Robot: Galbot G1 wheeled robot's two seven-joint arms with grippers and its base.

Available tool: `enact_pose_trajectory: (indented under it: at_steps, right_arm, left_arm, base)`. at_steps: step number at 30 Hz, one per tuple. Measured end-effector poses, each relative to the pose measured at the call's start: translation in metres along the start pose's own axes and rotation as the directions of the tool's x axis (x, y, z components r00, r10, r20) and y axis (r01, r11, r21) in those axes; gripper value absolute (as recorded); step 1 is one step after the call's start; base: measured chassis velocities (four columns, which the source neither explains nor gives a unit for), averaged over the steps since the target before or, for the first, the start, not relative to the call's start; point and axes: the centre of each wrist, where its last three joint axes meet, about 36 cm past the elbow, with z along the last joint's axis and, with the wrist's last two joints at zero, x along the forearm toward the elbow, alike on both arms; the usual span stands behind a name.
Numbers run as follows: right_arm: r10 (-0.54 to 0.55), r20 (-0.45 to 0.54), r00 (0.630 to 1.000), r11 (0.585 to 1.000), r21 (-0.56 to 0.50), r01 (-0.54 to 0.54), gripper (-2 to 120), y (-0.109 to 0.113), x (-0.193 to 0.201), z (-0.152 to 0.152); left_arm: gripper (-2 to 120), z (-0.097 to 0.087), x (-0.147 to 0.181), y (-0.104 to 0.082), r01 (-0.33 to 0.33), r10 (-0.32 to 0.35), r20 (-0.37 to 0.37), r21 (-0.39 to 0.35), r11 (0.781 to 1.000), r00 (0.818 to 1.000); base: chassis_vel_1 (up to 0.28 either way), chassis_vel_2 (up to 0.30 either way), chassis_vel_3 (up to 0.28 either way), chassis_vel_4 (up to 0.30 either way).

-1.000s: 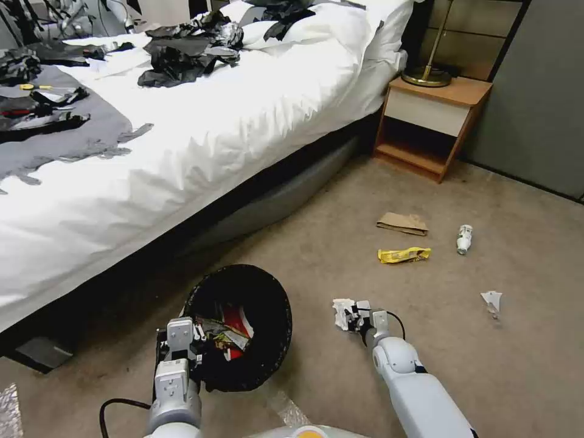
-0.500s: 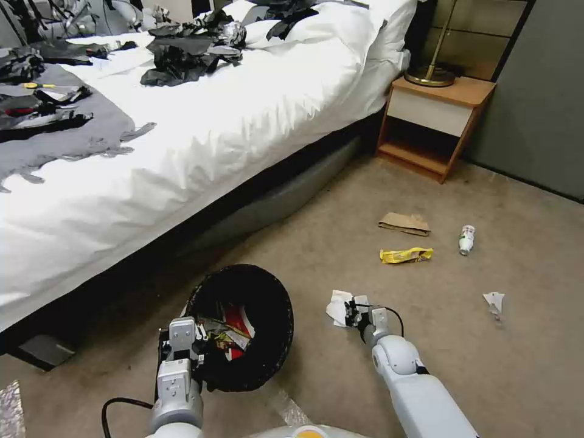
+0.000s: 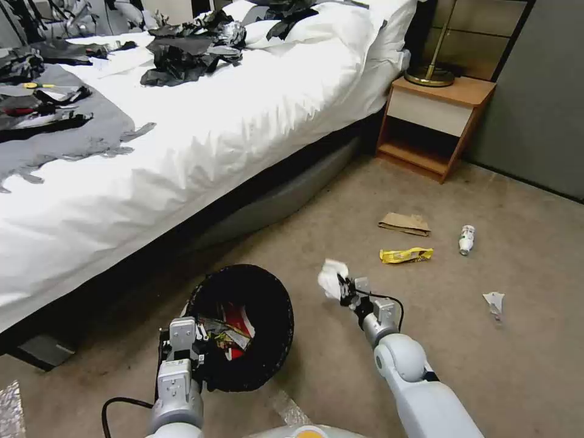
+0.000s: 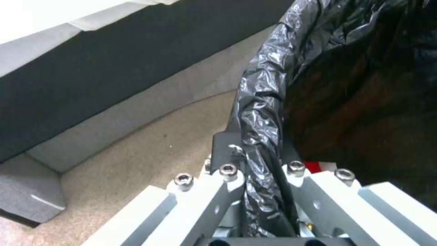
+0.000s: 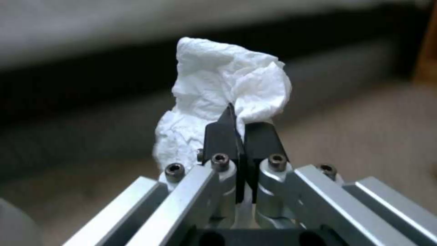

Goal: Pick up the trash bin, then pick up the garbage from the floor and place it into the trash bin.

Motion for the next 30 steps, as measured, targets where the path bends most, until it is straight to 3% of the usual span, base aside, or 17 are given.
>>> enact_pose_trajectory:
  at_steps: [3,6,7,10,15,19,23,30]
  right_arm:
    - [-0.110,0.198,0.974,0.994,0.014,0.110,0,0.018,0.011,-0.047]
    - [-0.167,0.254,0.953,0.986,0.030,0.165,0,0.029,0.018,-0.063]
    - [-0.226,0.294,0.929,0.974,0.051,0.221,0,0.041,0.026,-0.076]
    - [-0.282,0.313,0.907,0.959,0.071,0.273,0,0.056,0.035,-0.083]
    - [-0.383,0.286,0.878,0.923,0.096,0.372,0,0.096,0.054,-0.073]
    - [-0.411,0.233,0.881,0.912,0.087,0.402,0,0.112,0.060,-0.050]
    - [-0.436,0.188,0.880,0.900,0.073,0.430,0,0.125,0.066,-0.028]
    - [-0.443,0.156,0.883,0.896,0.081,0.436,0,0.124,0.067,-0.012]
  left_arm:
    - [1,0.000,0.000,0.000,-0.002,0.002,-0.001,-0.001,1.000,1.000]
    - [1,0.001,0.000,-0.001,-0.004,0.004,-0.002,-0.002,1.000,1.000]
    - [1,0.002,-0.001,-0.001,-0.004,0.004,-0.003,-0.002,1.000,1.000]
    - [1,0.002,-0.002,-0.001,-0.005,0.005,-0.003,-0.002,1.000,1.000]
    - [1,0.001,-0.004,-0.001,-0.006,0.006,0.001,-0.001,1.000,1.000]
    - [1,0.001,-0.004,-0.002,-0.006,0.006,0.000,0.000,1.000,1.000]
    - [1,0.001,-0.004,-0.002,-0.006,0.006,-0.001,0.000,1.000,1.000]
    - [1,0.001,-0.003,-0.002,-0.006,0.006,-0.003,0.003,1.000,1.000]
  base:
    - [0.000,0.000,0.000,0.000]
    - [0.000,0.000,0.000,0.000]
    - [0.000,0.000,0.000,0.000]
    - [0.000,0.000,0.000,0.000]
    - [0.000,0.000,0.000,0.000]
    - [0.000,0.000,0.000,0.000]
    - [0.000,0.000,0.000,0.000]
    - [0.000,0.000,0.000,0.000]
